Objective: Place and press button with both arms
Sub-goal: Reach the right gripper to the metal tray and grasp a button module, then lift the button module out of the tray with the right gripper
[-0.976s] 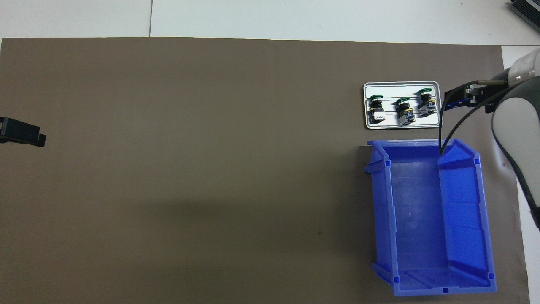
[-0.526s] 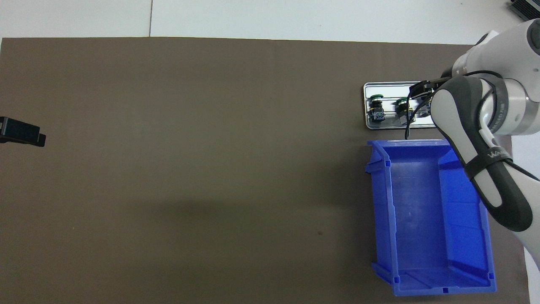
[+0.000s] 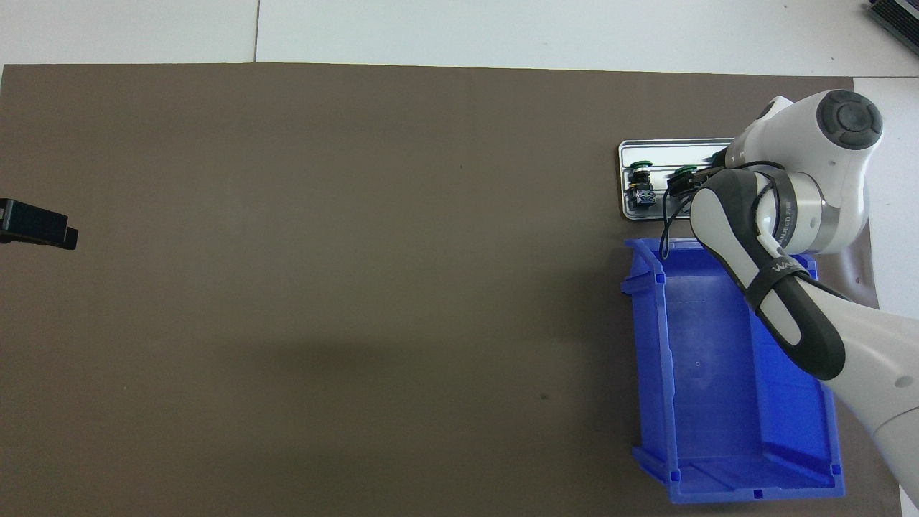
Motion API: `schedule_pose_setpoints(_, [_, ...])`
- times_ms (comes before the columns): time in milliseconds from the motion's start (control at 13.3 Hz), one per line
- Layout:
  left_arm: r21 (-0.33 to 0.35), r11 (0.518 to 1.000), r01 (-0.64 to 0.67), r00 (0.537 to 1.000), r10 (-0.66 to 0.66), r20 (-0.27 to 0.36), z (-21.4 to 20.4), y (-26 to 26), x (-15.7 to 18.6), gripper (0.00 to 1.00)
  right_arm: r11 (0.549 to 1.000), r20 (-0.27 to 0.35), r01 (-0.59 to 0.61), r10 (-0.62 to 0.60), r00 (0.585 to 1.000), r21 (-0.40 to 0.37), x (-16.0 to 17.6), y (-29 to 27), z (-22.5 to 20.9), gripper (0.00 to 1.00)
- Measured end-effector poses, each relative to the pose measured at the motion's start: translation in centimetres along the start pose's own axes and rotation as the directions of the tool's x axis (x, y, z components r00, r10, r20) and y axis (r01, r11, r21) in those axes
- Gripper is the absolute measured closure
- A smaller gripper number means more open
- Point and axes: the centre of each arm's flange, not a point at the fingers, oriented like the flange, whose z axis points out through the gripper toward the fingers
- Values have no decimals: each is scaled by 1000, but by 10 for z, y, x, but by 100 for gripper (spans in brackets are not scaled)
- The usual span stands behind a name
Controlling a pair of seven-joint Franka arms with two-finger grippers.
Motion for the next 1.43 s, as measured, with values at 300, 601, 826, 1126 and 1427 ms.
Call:
schedule_pose_setpoints(300, [0, 1000, 0, 1000, 0, 0, 0, 0, 0, 0, 1000, -13, -7, 7, 1000, 17, -5, -3, 12, 4])
schedule_pose_setpoints(601, [0, 1000, 0, 1000, 0, 0, 0, 0, 0, 0, 997, -54, -7, 10, 999, 71, -6, 3, 21, 11])
schedule_pose_setpoints(826, [0, 1000, 0, 1000, 0, 0, 0, 0, 0, 0, 997, -61, 1, 3, 998, 74, -6, 6, 21, 32])
schedule_pose_setpoints(1126, [0, 1000, 0, 1000, 0, 0, 0, 0, 0, 0, 997, -63, -1, 6, 998, 76, -5, 5, 19, 68])
schedule_pose_setpoints(1427, [0, 1000, 0, 1000, 0, 0, 0, 0, 0, 0, 991, -81, -111, 117, 990, 77, 19, -1, -24, 68])
